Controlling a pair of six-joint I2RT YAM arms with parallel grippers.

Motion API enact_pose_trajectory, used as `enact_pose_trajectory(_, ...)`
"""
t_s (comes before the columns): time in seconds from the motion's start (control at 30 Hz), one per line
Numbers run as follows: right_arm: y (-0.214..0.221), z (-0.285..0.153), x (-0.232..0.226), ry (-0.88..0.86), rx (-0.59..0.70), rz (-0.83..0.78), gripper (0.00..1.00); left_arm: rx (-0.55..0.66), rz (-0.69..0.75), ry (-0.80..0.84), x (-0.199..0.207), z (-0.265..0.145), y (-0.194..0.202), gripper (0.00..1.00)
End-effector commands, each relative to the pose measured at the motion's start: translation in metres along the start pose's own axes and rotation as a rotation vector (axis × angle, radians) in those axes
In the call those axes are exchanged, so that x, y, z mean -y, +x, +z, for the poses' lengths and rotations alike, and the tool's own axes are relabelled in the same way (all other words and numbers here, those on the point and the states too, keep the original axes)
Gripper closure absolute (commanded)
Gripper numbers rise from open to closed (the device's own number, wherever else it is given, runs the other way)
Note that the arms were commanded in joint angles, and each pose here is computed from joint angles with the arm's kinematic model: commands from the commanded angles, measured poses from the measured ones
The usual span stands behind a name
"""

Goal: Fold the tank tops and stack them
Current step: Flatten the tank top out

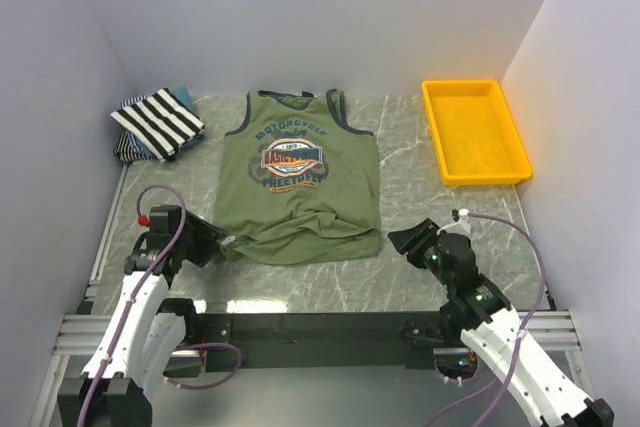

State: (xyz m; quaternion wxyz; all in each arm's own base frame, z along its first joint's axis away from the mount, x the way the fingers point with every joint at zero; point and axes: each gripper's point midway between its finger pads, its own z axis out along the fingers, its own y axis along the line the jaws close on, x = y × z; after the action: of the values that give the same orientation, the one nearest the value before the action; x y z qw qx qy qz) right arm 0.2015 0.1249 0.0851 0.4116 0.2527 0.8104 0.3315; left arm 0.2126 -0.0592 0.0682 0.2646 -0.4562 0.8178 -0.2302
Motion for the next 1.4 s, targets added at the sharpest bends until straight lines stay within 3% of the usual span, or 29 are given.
enact_pose_trajectory(0.0, -0.023, -0.008, -0.010, 0.028, 0.068, -0.055, 0.46, 0.014, 0.046, 0.064, 0.025, -0.022, -0.008, 0.40)
enact_pose_trajectory(0.23, -0.016, 0.027, -0.001, 0.161, -0.023, -0.212, 0.48, 0.169, 0.124, 0.105, 0.061, -0.055, -0.045, 0.41)
enact_pose_trajectory(0.3, -0.014, 0.037, -0.002, 0.193, -0.036, -0.260, 0.50, 0.190, 0.132, 0.074, 0.059, -0.053, -0.052, 0.46)
enact_pose_trajectory(0.57, -0.018, 0.049, -0.026, 0.144, -0.001, -0.333, 0.47, 0.141, 0.092, -0.031, 0.031, -0.029, -0.042, 0.60)
enact_pose_trajectory(0.93, 0.001, 0.060, -0.017, 0.205, -0.069, -0.422, 0.47, 0.052, 0.089, -0.097, 0.017, -0.011, -0.018, 0.65)
enact_pose_trajectory(1.0, 0.003, 0.059, -0.013, 0.218, -0.072, -0.424, 0.51, 0.026, 0.104, -0.099, 0.018, -0.009, -0.010, 0.66)
enact_pose_trajectory(1.03, 0.003, 0.057, -0.011, 0.226, -0.073, -0.420, 0.65, 0.015, 0.108, -0.100, 0.018, -0.008, -0.006, 0.66)
enact_pose_trajectory(1.13, 0.014, 0.049, -0.008, 0.220, -0.109, -0.391, 0.93, 0.011, 0.131, -0.131, 0.015, -0.005, -0.001, 0.70)
enact_pose_trajectory(1.17, 0.017, 0.045, -0.005, 0.225, -0.119, -0.365, 0.98, 0.003, 0.142, -0.131, 0.015, -0.004, 0.002, 0.74)
enact_pose_trajectory(1.23, 0.023, 0.038, -0.005, 0.214, -0.145, -0.347, 1.00, -0.005, 0.150, -0.135, 0.014, -0.003, 0.005, 0.78)
enact_pose_trajectory(1.37, 0.032, 0.020, 0.010, 0.244, -0.176, -0.308, 1.00, -0.036, 0.178, -0.170, 0.006, 0.000, 0.012, 0.99)
